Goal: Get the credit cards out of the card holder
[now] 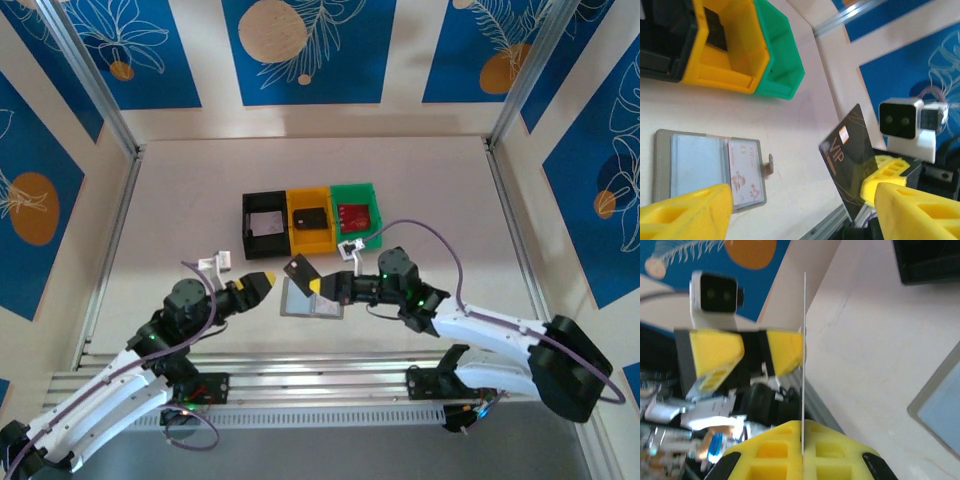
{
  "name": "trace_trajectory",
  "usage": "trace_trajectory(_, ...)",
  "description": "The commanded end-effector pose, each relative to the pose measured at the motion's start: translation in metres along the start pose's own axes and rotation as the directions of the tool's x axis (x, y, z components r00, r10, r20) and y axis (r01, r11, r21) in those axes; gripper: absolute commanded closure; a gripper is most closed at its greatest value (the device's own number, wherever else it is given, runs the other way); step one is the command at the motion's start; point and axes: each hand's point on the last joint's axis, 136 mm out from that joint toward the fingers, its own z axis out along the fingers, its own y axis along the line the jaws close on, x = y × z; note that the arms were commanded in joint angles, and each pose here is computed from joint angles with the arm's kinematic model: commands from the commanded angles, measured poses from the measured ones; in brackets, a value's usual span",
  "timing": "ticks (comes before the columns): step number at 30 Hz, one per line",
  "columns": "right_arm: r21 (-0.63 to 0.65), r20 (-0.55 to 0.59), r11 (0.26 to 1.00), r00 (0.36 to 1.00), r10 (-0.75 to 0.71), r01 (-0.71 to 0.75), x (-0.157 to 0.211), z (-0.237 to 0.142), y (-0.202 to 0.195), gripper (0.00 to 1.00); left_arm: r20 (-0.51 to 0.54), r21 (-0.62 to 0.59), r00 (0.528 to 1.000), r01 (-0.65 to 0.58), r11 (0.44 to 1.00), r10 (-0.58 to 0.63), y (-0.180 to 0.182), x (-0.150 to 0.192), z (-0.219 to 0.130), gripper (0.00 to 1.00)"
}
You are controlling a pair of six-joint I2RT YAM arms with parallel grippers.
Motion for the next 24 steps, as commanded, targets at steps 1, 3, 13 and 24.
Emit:
trace_trajectory(1,-0.133,-0.217,0.989,0.972,-0.093,0.065,0.032,-0.020,0.028,1.00,-0.166,0.071,0.981,-0.090,0.993,0.100,-0.017,0.018,-0.003,0.22)
trace_trajectory(3,-0.176,-0.260,0.982,0.958,-0.118,0.073,0.039,-0.028,0.035,1.00,-0.223,0.133,0.968,-0.083,0.988,0.111,-0.028,0.023,0.000,0.19)
trace_trajectory(13,-0.274,-0.365,0.960,0.918,-0.154,0.052,0.058,-0.032,0.040,1.00,-0.372,0.361,0.914,-0.017,0.933,0.160,-0.071,0.038,0.009,0.17)
trace_trajectory(24,-0.302,-0.378,0.952,0.910,-0.172,0.054,0.054,-0.031,0.042,1.00,-0.452,0.419,0.875,0.039,0.907,0.171,-0.076,0.054,0.001,0.30)
